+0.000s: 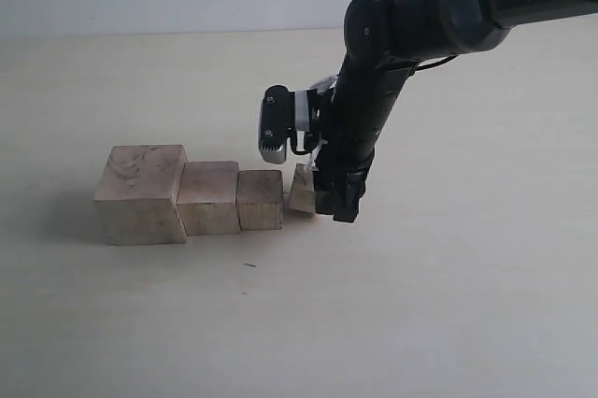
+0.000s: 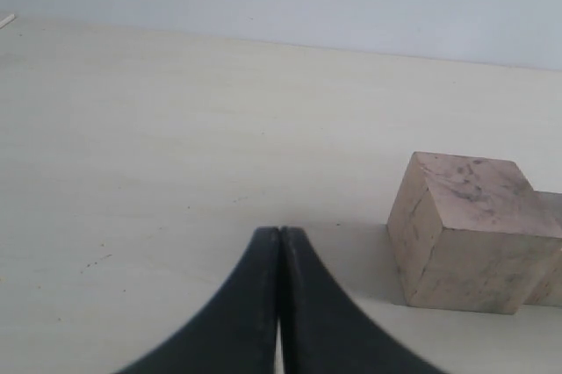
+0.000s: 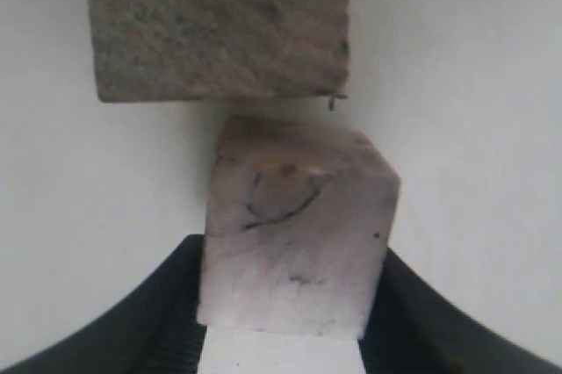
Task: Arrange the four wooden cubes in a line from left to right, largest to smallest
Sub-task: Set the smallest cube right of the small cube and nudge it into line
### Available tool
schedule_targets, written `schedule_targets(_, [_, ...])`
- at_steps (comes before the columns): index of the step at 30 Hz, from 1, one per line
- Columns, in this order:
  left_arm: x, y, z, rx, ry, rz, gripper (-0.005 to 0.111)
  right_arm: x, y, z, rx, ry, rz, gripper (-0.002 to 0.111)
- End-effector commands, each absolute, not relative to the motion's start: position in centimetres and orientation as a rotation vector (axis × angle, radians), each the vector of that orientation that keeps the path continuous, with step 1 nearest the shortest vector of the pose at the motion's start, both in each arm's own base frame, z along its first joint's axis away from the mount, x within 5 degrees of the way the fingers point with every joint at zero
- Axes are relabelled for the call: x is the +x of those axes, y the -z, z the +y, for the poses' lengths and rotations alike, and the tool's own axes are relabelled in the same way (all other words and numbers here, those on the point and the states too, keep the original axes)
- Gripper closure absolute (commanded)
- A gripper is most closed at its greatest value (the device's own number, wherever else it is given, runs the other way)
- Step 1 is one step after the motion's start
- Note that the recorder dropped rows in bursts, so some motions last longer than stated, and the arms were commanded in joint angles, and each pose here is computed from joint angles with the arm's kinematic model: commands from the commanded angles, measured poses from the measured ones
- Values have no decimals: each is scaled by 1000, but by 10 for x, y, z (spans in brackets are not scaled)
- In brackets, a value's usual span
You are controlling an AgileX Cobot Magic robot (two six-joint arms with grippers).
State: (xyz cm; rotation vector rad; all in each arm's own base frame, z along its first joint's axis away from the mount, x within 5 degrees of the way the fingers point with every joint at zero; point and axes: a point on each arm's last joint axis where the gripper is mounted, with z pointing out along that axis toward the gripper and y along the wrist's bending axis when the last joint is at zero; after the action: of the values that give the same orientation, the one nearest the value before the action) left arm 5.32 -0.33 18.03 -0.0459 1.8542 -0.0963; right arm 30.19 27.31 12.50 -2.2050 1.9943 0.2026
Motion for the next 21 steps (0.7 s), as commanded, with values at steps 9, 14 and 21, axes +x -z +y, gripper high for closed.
schedule_targets(9, [53, -181, -4, -41, 100, 1841, 107, 301, -127, 272, -2340, -208, 1820, 108])
schedule_targets(14, [53, -181, -4, -41, 100, 1841, 107, 300, -128, 277, -2277, -264, 1848, 108])
schedule_targets(21, [53, -181, -4, -41, 100, 1841, 107, 300, -127, 277, -2274, -270, 1852, 108])
